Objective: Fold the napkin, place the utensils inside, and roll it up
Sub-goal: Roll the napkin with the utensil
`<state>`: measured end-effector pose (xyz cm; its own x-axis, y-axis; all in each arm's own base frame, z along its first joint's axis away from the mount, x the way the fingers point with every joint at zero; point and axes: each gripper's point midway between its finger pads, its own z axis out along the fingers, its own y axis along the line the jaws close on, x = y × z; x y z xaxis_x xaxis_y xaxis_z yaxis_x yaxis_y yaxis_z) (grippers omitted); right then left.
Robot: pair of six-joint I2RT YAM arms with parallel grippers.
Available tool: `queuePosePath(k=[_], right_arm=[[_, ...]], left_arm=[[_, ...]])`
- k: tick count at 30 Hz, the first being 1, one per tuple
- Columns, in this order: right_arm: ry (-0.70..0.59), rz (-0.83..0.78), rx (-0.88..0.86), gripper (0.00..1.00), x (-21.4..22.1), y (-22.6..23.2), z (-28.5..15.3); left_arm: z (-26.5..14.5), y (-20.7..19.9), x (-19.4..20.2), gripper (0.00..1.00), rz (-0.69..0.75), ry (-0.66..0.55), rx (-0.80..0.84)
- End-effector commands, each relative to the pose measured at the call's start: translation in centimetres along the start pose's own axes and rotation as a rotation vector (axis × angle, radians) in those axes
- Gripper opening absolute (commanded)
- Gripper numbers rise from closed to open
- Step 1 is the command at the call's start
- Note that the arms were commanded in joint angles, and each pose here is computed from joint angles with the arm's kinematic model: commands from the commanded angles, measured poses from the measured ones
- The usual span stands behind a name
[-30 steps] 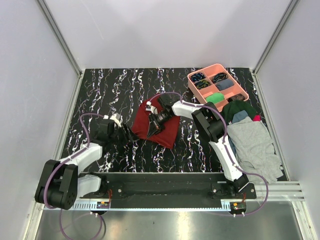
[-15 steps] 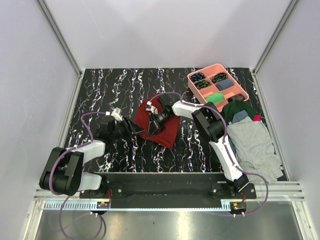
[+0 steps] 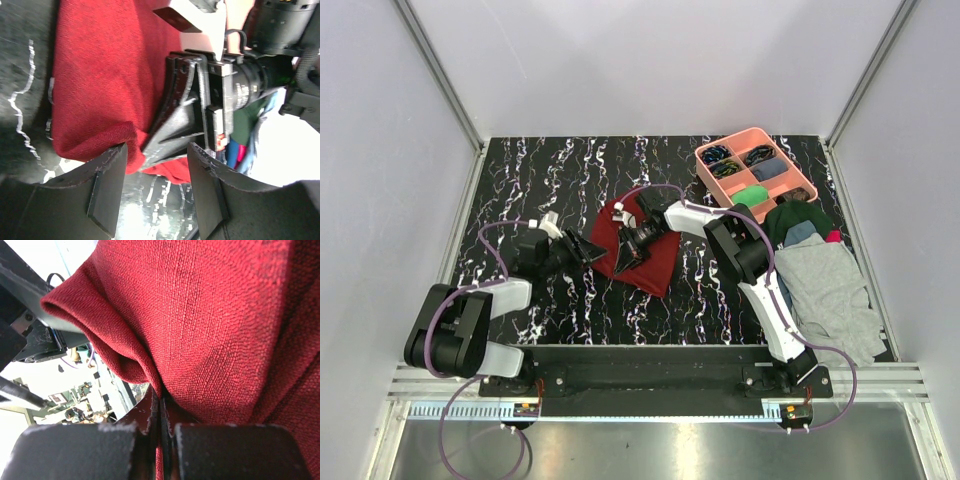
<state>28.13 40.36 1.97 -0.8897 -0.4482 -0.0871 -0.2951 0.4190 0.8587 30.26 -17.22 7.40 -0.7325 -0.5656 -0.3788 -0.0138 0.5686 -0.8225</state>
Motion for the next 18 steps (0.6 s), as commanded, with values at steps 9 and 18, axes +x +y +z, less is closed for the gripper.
queuePosePath(k=[9,18], right_arm=[[-0.017,0.009,0.025,0.00,-0.4,-0.2,-0.4],[-0.016,0.007,0.014,0.00,-0.5,0.0,-0.5]], left_arm=[[-0.9,2.1,-3.5,0.63,0.294,-0.140,-0.138],[-2.2,3.3,-2.7,0.79,0.412,-0.126,-0.182]])
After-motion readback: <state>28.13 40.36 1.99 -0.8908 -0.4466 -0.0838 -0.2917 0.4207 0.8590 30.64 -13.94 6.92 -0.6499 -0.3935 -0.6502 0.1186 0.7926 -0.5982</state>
